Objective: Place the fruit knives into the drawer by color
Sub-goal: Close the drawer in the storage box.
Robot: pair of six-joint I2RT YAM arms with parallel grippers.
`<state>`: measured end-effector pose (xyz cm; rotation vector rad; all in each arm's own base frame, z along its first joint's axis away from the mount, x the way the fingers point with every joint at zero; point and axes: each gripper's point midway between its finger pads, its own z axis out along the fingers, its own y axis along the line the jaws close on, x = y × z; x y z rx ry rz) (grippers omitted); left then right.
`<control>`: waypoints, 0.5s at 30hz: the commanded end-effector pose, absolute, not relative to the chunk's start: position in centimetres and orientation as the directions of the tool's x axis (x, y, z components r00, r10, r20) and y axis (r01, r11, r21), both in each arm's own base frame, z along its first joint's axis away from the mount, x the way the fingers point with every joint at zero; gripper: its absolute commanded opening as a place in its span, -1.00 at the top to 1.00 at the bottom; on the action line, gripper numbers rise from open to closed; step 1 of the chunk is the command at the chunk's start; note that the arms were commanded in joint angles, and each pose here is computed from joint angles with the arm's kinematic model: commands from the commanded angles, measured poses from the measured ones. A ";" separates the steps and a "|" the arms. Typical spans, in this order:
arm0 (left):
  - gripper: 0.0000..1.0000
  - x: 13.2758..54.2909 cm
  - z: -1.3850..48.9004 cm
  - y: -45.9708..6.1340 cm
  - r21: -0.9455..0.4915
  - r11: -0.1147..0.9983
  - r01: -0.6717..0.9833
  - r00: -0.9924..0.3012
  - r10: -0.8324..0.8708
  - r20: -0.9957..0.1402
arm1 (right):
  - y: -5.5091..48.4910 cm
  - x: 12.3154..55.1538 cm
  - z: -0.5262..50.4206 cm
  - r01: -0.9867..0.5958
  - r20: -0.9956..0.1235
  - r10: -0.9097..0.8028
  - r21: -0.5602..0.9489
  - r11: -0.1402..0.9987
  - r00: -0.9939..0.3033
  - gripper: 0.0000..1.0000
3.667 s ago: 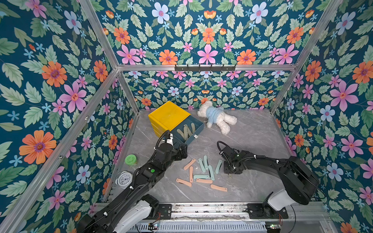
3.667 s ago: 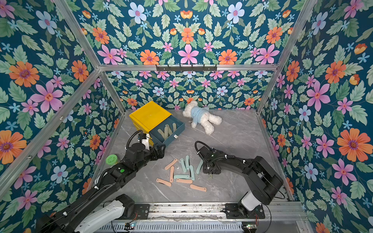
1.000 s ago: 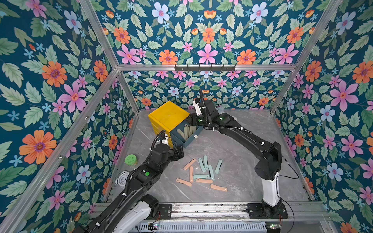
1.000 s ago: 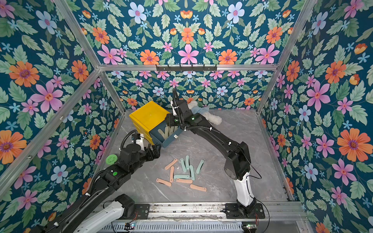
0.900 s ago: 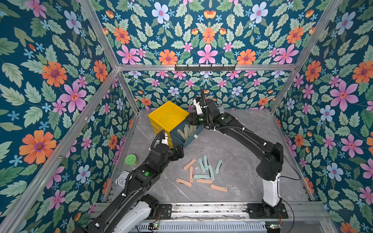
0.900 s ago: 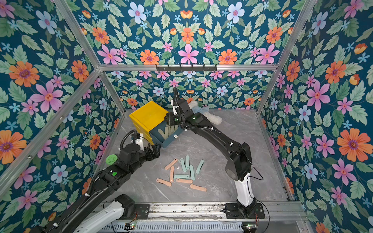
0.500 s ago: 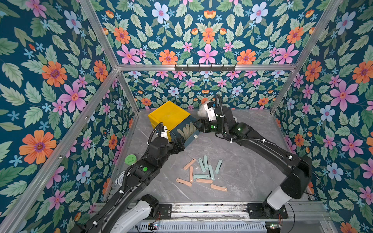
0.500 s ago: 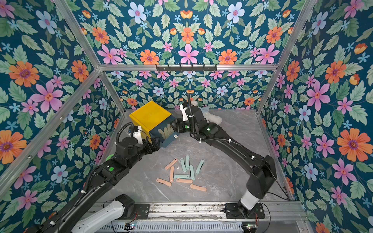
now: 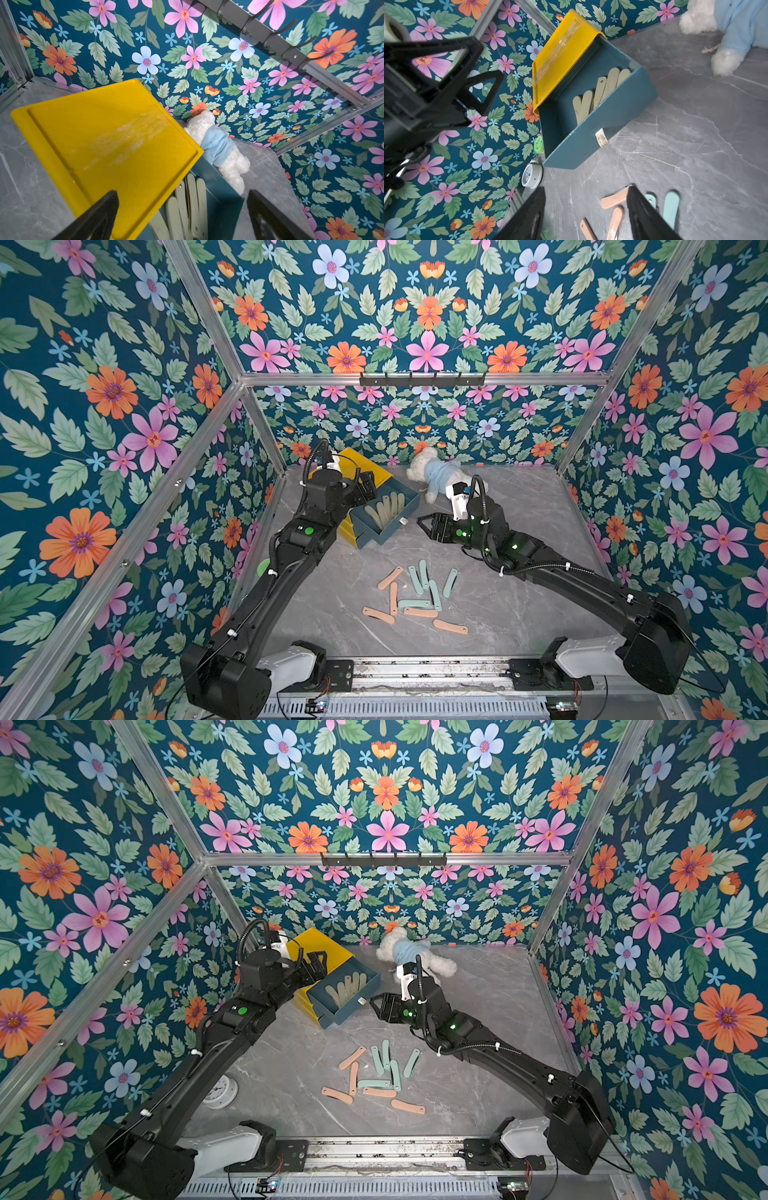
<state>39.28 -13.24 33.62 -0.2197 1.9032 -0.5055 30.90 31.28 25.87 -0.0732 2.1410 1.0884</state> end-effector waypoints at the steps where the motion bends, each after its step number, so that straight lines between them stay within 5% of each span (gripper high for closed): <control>1: -0.98 41.6 34.2 -13.7 -0.471 0.874 0.122 -0.373 -0.399 -0.837 | 32.0 31.6 26.3 -0.326 -0.587 0.331 0.741 0.588 -0.739 -0.29; 15: -0.99 47.2 27.7 -13.5 -0.451 0.892 0.028 -0.474 -0.386 -0.791 | 35.4 35.6 22.6 -0.205 -0.488 0.372 0.781 0.590 -0.790 -0.13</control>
